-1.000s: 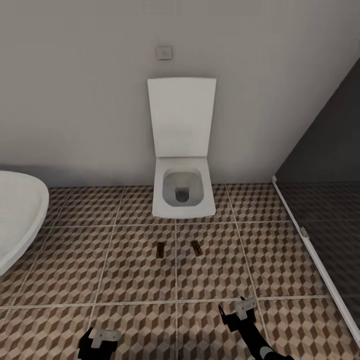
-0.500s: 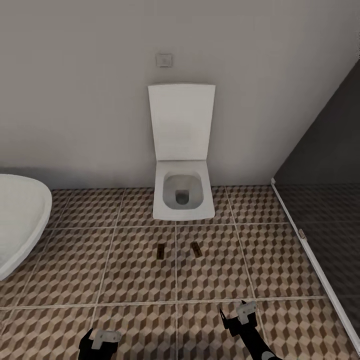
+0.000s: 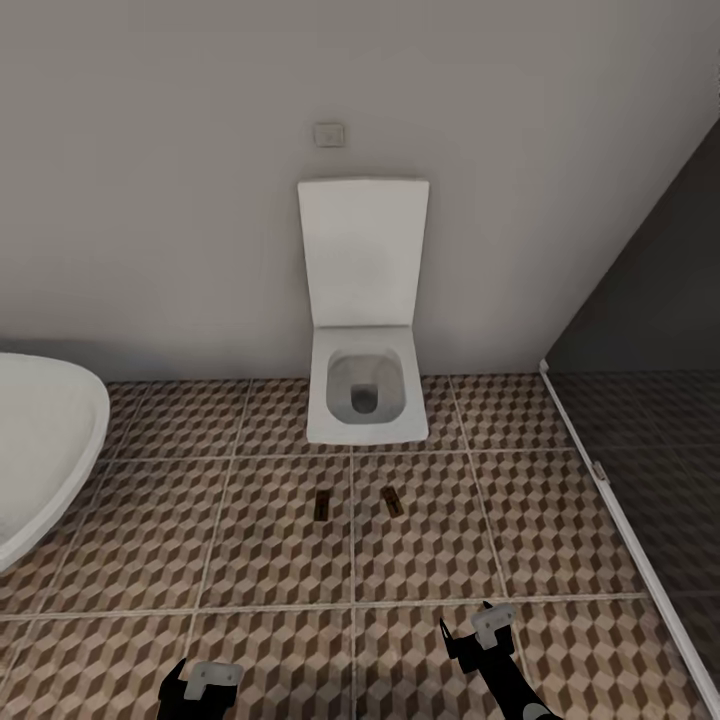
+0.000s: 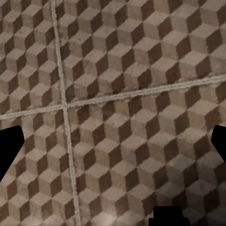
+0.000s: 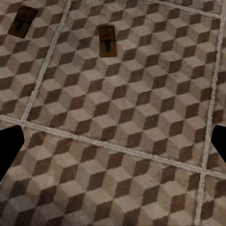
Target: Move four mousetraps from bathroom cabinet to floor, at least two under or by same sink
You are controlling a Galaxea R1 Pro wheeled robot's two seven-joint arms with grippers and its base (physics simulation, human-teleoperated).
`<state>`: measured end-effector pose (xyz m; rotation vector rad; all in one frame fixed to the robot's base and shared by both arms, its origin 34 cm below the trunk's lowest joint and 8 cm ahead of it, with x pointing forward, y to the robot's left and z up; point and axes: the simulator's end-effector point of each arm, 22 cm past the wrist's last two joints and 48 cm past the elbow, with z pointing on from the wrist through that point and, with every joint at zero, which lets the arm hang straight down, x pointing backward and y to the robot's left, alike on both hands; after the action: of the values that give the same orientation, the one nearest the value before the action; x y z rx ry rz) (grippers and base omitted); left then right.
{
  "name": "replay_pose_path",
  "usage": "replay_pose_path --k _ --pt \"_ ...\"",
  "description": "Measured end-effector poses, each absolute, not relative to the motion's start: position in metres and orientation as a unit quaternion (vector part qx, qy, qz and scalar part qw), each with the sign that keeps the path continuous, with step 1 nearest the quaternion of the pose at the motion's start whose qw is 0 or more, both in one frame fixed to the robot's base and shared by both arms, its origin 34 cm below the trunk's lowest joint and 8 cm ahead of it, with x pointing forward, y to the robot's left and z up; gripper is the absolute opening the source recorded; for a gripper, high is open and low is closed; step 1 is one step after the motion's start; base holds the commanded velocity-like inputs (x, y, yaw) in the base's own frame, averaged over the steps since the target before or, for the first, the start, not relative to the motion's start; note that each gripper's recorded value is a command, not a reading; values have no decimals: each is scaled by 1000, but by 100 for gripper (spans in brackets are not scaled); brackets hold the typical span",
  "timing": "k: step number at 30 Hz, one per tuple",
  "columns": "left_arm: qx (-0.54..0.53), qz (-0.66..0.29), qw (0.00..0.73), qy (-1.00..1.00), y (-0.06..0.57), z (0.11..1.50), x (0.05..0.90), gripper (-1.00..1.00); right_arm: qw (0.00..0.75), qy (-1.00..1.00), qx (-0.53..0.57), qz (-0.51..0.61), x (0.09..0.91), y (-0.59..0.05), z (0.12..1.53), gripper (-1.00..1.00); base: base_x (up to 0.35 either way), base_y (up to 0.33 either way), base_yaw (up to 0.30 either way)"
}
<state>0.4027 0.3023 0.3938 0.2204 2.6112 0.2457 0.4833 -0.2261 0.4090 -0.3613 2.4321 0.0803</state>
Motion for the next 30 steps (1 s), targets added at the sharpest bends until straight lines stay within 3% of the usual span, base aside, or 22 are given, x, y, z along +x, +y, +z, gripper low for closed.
replay_pose_path --k 30 --pt "80 88 254 960 298 445 406 100 336 931 -137 31 487 -224 461 100 0 0 0"
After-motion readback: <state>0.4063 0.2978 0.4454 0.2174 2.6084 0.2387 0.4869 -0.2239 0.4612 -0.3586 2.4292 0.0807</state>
